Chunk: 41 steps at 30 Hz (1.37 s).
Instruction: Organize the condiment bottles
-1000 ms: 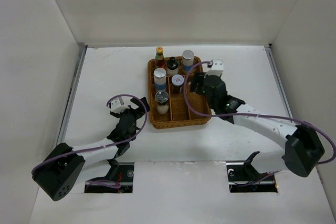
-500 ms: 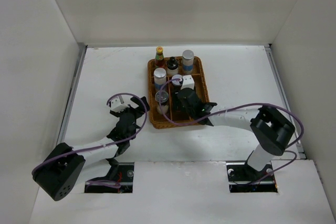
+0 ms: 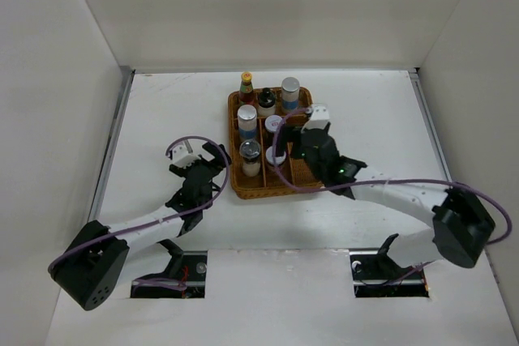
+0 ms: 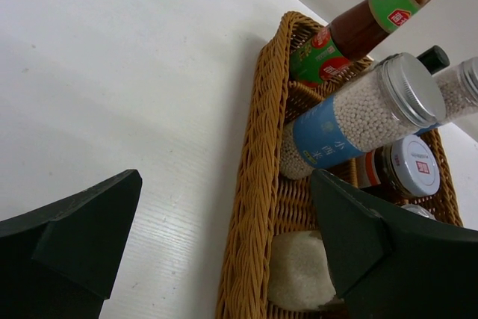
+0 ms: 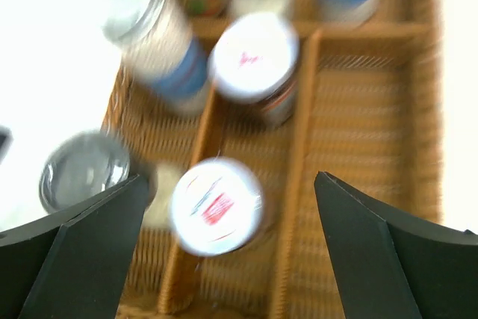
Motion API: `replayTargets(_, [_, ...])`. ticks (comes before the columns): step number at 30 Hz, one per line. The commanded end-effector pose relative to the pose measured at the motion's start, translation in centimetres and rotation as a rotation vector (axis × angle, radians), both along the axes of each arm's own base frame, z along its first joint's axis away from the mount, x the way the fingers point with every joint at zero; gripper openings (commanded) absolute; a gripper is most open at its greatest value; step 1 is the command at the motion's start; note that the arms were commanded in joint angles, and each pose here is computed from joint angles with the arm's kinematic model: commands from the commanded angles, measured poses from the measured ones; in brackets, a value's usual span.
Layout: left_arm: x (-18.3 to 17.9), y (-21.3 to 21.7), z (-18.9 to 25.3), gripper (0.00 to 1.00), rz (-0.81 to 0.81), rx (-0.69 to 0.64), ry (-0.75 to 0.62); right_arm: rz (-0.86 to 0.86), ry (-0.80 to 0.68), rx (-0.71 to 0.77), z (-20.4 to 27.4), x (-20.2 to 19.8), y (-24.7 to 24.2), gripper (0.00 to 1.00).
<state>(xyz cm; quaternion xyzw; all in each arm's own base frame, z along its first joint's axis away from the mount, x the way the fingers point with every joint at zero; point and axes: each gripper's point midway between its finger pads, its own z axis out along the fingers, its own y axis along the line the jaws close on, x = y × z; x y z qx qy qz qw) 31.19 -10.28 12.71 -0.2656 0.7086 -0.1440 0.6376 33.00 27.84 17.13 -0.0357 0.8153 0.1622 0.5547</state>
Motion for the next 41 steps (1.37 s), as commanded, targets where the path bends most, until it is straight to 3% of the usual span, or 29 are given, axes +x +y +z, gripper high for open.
replayTargets(1, [0.7,0.1,1.4,1.00,0.026,-0.017,-0.018,-0.168,-0.082,0.078,3.0,2.3,-5.8,1.00])
replayTargets(10, [0.3,0.6,3.2,1.00,0.006,-0.015,-0.023,-0.576,-0.155,0.302,3.0,5.6,-21.8,1.00])
replayTargets(15, [0.1,1.4,2.3,1.00,0.022,0.037,0.075,-0.644,-0.110,0.373,-1.0,4.5,-23.3,1.00])
replayTargets(20, [-0.7,2.1,2.2,1.00,0.030,0.076,0.136,-0.602,-0.098,0.400,-2.2,4.6,-22.4,1.00])
replayTargets(22, [-0.8,2.2,2.4,1.00,0.022,0.078,0.148,-0.575,-0.094,0.425,-2.3,4.6,-21.9,0.84])
replayTargets(24, [-0.9,2.0,2.5,1.00,0.006,0.075,0.156,-0.551,-0.086,0.436,-2.3,4.7,-21.4,0.57])
replayTargets(26, [-0.9,1.7,2.6,1.00,-0.010,0.072,0.162,-0.542,-0.077,0.442,-2.5,4.8,-21.2,0.37])
replayTargets(29, [-0.7,0.9,2.8,1.00,-0.041,0.067,0.171,-0.518,-0.064,0.448,-2.6,4.9,-20.7,0.26])
replayTargets(32, [-0.5,0.2,2.8,1.00,-0.062,0.070,0.180,-0.510,-0.053,0.448,-2.9,5.0,-20.5,0.31])
replayTargets(37, [0.0,-0.1,2.6,1.00,-0.061,0.084,0.202,-0.508,-0.049,0.447,-3.5,5.4,-20.3,0.64])
replayTargets(41, [0.1,0.0,2.3,1.00,-0.056,0.096,0.212,-0.505,-0.045,0.448,-3.6,5.5,-20.2,0.75])
